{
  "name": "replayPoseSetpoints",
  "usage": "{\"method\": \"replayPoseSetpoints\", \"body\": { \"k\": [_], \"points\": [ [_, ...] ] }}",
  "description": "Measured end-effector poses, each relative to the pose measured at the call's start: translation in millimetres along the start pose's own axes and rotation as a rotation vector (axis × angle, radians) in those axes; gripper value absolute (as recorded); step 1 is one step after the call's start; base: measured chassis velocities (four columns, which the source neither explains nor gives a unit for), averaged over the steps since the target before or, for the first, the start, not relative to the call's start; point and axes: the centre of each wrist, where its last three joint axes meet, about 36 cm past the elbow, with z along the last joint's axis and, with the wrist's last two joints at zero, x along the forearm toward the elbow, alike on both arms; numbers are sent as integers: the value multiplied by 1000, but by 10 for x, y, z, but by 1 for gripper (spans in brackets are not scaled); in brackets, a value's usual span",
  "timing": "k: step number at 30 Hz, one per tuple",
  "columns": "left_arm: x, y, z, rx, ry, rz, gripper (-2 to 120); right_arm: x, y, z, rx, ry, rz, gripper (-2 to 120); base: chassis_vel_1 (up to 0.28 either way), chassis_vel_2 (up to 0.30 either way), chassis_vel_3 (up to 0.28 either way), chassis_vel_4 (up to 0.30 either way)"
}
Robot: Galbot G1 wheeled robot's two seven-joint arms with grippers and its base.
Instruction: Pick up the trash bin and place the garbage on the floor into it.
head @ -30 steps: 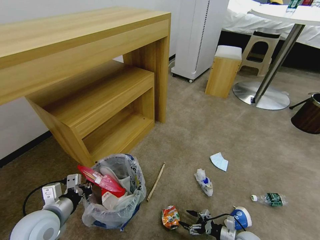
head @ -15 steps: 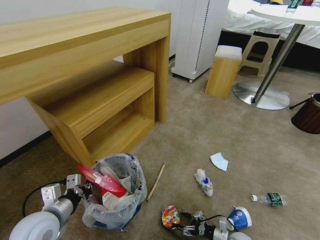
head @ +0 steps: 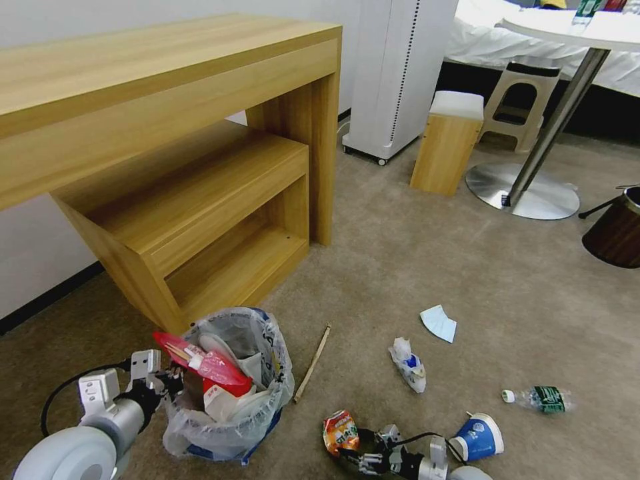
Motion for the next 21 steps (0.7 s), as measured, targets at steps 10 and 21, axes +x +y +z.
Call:
{"method": "replayPoseSetpoints", "body": {
  "k": [10,21],
  "points": [
    [-2,24,23,7,-3,-7,0,-48,11,-31,9,-11,-1,61,0,0,0,0],
    [-20,31,55,14,-2,-9,0,-7,-18,-62,32,-17,2,39,0,0,0,0]
  ]
}}
